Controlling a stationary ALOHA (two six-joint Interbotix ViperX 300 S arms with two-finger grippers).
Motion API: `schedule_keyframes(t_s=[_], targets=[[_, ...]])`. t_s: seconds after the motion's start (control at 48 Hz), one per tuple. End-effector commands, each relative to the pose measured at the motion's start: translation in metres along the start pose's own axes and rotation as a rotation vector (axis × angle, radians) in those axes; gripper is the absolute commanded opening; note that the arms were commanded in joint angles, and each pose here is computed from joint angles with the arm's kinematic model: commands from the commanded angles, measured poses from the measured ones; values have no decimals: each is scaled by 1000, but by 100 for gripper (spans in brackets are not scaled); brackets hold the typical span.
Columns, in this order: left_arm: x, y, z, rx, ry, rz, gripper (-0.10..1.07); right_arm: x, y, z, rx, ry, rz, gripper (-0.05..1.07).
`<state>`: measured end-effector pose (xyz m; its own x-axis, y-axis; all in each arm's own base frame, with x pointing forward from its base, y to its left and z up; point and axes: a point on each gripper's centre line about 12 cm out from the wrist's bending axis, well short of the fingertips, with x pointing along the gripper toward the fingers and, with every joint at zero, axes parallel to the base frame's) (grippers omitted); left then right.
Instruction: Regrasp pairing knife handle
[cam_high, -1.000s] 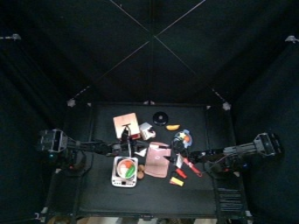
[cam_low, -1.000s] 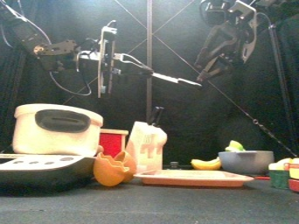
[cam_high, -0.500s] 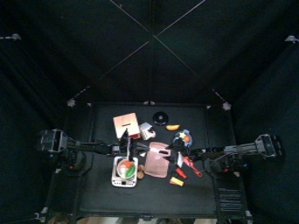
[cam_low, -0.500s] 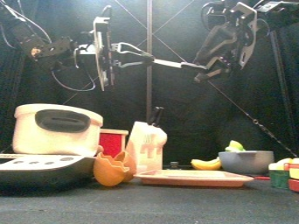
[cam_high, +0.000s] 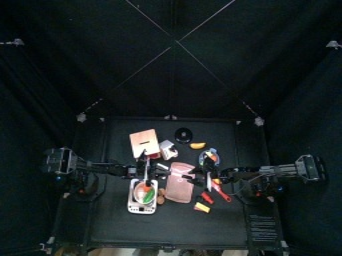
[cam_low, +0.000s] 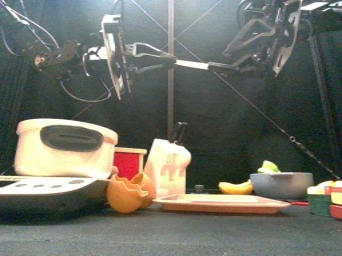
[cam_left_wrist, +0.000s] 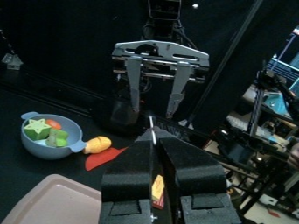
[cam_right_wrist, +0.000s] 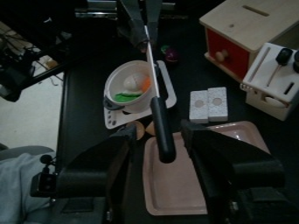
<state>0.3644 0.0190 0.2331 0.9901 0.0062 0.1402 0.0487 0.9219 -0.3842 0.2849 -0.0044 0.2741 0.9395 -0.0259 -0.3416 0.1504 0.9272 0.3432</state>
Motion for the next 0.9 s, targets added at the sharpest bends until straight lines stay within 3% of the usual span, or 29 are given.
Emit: schedule_keyframes(t_s=[0.0, 0.562, 0.875], targets=[[2, -2, 5, 15, -22, -11, 41, -3, 3, 8, 9, -32, 28, 77], [3, -3, 9, 28, -45, -20, 41, 5, -11, 3, 40, -11, -14, 76], [4, 0, 3, 26, -32, -14, 41, 6, -10, 4, 38, -12, -11, 69]])
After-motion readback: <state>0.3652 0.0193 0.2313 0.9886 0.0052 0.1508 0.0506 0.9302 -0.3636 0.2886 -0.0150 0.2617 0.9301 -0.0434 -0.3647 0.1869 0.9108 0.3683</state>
